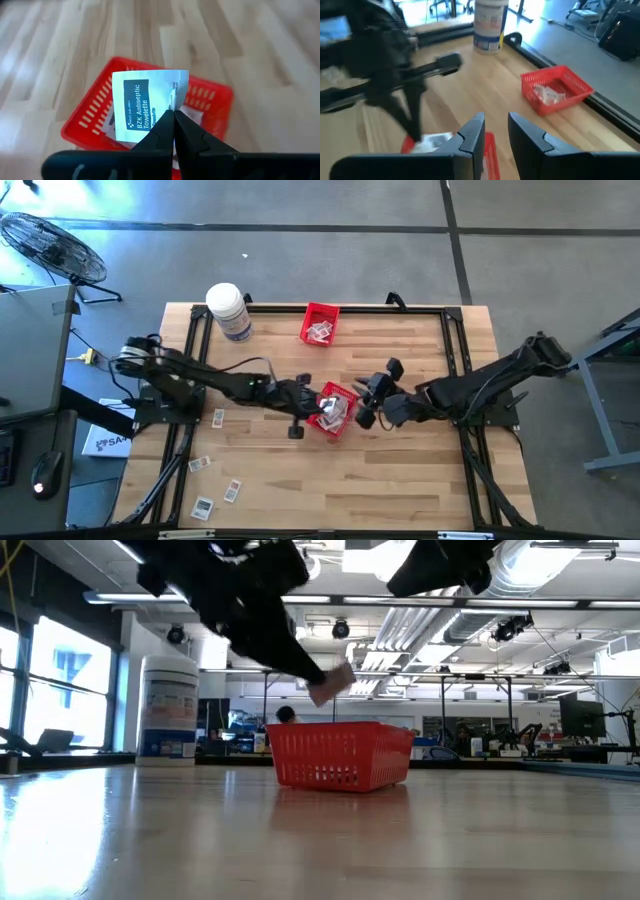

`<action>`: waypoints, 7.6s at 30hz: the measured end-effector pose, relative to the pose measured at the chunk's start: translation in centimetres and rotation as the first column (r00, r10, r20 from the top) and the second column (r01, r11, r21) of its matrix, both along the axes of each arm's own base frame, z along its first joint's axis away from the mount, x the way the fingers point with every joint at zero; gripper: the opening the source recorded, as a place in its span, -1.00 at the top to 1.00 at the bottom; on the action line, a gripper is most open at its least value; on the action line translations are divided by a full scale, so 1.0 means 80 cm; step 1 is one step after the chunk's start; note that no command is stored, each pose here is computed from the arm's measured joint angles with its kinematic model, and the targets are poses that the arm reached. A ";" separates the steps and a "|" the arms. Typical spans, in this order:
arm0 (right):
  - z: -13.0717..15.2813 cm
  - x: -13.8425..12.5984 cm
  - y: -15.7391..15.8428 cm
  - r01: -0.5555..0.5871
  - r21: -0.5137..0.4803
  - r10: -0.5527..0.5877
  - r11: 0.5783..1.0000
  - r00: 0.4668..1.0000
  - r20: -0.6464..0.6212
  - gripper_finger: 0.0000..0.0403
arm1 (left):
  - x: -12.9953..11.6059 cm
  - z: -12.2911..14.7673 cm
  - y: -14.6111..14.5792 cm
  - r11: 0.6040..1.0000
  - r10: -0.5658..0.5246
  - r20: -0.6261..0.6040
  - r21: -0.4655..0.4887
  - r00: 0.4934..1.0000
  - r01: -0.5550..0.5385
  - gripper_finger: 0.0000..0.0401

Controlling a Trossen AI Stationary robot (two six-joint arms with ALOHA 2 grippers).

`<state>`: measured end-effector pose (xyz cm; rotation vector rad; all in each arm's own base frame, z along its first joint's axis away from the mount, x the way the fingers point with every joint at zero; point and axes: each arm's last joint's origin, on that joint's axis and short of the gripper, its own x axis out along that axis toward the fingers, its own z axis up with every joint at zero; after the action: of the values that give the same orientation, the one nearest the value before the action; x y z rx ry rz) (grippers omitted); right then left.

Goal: Pick & Place First Aid Supplies
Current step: Put the white towelette pack into the bottom red bin, then put the white ointment pack into the top red bin

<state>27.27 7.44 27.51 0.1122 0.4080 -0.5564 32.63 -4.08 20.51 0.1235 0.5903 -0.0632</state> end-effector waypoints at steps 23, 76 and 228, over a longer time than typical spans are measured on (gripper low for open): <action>-0.003 0.002 0.003 -0.062 0.041 0.063 0.997 0.998 -0.021 0.61 | 0.053 0.026 -0.007 0.993 0.056 -0.389 0.113 0.919 -0.013 0.43; -0.001 0.019 0.049 -0.274 0.148 0.249 0.950 0.954 0.164 0.61 | -0.236 -0.029 -0.310 0.972 -0.052 -0.764 -0.185 0.643 -0.142 0.49; -0.044 0.057 -0.016 -0.252 0.059 0.256 0.966 0.964 -0.075 0.61 | -0.230 -0.063 -0.027 0.610 0.540 -0.799 0.153 0.266 -0.778 0.43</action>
<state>31.79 6.13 24.00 0.0823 0.5075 -0.2982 14.22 -6.23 15.45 -0.4973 1.5163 0.7073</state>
